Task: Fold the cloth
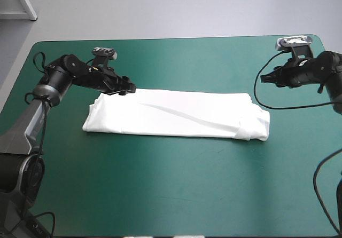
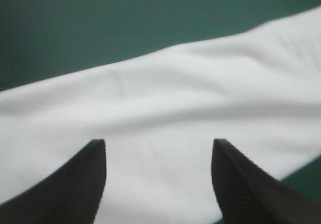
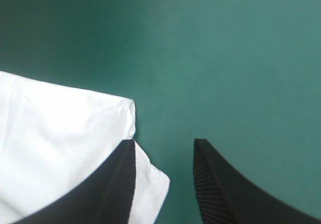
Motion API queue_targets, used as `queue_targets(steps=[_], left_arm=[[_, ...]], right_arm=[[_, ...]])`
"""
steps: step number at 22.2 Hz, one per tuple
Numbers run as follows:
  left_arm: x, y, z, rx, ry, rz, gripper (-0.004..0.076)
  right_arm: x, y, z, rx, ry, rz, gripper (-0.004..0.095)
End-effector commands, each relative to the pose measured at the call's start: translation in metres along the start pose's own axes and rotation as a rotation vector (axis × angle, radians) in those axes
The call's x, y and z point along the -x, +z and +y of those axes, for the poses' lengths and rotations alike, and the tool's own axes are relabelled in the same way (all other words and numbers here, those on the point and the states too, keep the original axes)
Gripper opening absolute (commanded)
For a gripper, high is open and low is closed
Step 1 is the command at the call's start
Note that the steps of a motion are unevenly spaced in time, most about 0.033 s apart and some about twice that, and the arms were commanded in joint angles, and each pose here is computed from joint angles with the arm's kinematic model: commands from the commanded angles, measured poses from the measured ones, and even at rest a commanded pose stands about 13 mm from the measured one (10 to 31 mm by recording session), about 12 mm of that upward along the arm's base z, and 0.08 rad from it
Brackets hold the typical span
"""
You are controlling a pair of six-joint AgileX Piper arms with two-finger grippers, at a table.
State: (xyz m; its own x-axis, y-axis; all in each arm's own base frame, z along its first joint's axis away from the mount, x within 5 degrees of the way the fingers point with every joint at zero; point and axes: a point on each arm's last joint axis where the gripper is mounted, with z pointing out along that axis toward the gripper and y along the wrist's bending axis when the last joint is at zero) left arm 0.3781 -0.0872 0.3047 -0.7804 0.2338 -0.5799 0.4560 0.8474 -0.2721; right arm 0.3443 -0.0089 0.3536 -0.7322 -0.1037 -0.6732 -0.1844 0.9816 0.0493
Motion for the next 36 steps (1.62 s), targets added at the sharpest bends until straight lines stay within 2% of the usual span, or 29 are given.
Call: queue_targets(steps=[1, 3, 5, 6, 7, 8, 9, 10, 12, 16, 23, 29, 36], left_arm=[[0.014, -0.006, -0.063, -0.125, 0.101, -0.071, 0.043], [0.014, 0.014, -0.098, -0.162, 0.178, -0.08, 0.043], [0.013, 0.031, -0.107, -0.167, 0.171, -0.075, 0.0426], [0.011, 0.042, -0.105, -0.166, 0.161, -0.054, 0.0393], [0.008, 0.051, -0.101, -0.165, 0.148, -0.03, 0.0332], [0.005, 0.062, -0.098, -0.164, 0.138, -0.004, 0.0217], [0.003, 0.072, -0.096, -0.169, 0.135, 0.012, 0.0062], [0.001, 0.083, -0.093, -0.18, 0.124, 0.027, 0.0025], [-0.004, 0.097, -0.09, -0.194, 0.097, 0.054, 0.0024], [-0.005, 0.104, -0.087, -0.185, 0.093, 0.057, 0.0022], [-0.005, 0.107, -0.086, -0.179, 0.093, 0.057, 0.0021], [-0.01, 0.116, -0.084, -0.185, 0.083, 0.09, 0.0021], [-0.01, 0.116, -0.084, -0.186, 0.082, 0.09, 0.002]], right_arm=[[-0.01, -0.036, -0.008, -0.014, 0.049, -0.104, 0.0374], [-0.026, -0.04, -0.01, -0.028, 0.084, -0.119, 0.0374], [-0.036, -0.036, -0.009, -0.028, 0.094, -0.102, 0.0373], [-0.04, -0.033, -0.008, -0.024, 0.1, -0.09, 0.0361], [-0.042, -0.031, -0.008, -0.023, 0.1, -0.079, 0.0344], [-0.044, -0.03, -0.008, -0.022, 0.103, -0.072, 0.0332], [-0.045, -0.029, -0.008, -0.02, 0.105, -0.069, 0.0329], [-0.046, -0.028, -0.008, -0.02, 0.107, -0.066, 0.0329], [-0.049, -0.026, -0.007, -0.002, 0.122, -0.051, 0.034], [-0.057, -0.015, -0.006, 0.032, 0.145, -0.014, 0.0423], [-0.073, 0.017, 0.001, 0.168, 0.169, 0.031, 0.0569], [-0.085, 0.067, 0.001, 0.253, 0.182, 0.136, 0.0573], [-0.1, 0.108, 0.019, 0.323, 0.175, 0.257, 0.0573]])
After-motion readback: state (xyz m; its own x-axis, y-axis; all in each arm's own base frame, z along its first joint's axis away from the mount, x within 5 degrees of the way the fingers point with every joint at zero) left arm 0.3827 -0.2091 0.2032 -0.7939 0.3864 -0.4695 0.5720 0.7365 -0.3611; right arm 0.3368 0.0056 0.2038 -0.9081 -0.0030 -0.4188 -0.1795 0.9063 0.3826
